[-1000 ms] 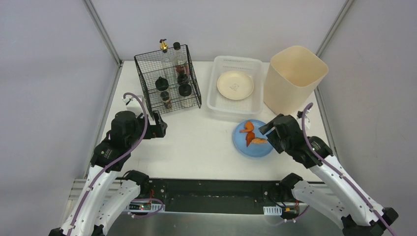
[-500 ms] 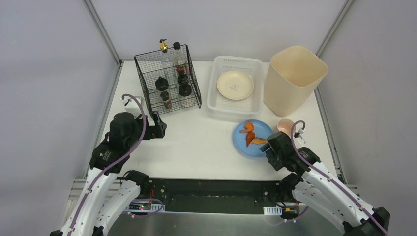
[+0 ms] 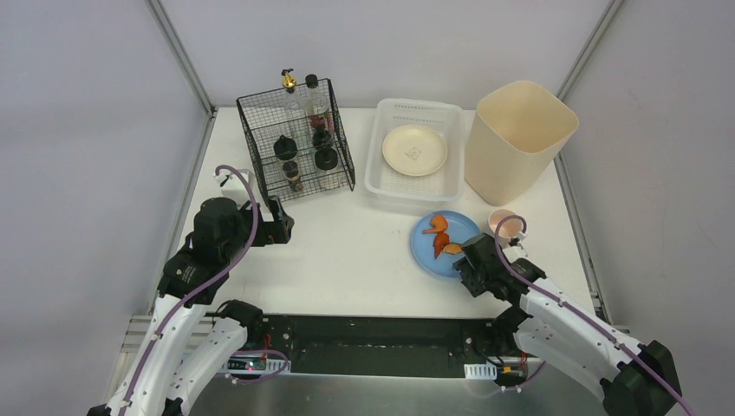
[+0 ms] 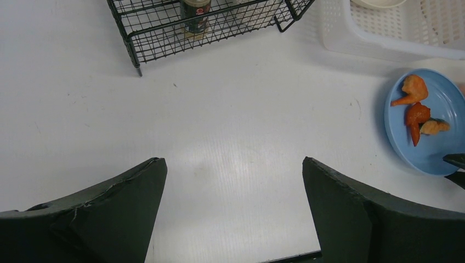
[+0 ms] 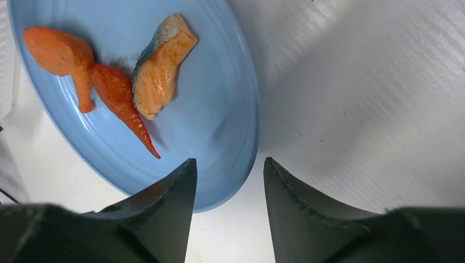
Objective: Clear the kitchen counter
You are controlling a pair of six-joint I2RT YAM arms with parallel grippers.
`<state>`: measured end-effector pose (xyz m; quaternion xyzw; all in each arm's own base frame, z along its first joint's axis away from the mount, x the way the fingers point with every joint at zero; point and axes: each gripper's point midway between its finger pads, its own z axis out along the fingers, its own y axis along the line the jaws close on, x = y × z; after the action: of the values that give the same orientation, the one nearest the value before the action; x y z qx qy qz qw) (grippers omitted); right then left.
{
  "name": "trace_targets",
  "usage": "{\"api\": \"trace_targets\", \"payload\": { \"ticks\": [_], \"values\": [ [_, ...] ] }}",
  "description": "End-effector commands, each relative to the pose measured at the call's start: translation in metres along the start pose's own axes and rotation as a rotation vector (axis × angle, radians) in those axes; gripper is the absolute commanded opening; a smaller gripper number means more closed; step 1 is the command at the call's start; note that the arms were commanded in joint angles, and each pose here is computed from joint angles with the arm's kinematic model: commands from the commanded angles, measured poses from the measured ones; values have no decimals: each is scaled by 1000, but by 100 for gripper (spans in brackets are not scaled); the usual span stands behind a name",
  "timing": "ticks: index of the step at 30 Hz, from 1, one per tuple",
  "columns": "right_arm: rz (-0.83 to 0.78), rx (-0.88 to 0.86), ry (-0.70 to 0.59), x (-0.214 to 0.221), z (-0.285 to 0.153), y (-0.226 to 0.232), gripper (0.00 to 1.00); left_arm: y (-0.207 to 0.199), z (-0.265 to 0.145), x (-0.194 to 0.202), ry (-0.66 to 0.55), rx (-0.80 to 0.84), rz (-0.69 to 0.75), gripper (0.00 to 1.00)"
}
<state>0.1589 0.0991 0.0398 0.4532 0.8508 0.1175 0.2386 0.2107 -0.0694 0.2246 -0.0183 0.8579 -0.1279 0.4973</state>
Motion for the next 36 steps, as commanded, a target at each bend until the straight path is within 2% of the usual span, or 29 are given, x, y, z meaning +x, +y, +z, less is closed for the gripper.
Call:
{"api": "trace_targets", "payload": {
  "ticks": [1,10,15,17,26,36],
  "values": [
    [40,-21,-28,-2,9,4,48,2,3,-4,-11,-17,-8,99],
    [37,0,-11,6,22,-2,37,3,6,-2,6,-27,-6,99],
    [38,-5,-25,3,23,-3,13,4,6,-2,6,-33,-5,99],
    [40,-7,-29,2,22,-4,0,5,7,-2,9,-36,-5,99],
    [-13,-60,6,2,1,6,0,5,9,-1,19,-41,-2,99],
    [-104,-196,186,25,-39,42,0,6,10,-1,22,-45,-2,99]
  ]
}}
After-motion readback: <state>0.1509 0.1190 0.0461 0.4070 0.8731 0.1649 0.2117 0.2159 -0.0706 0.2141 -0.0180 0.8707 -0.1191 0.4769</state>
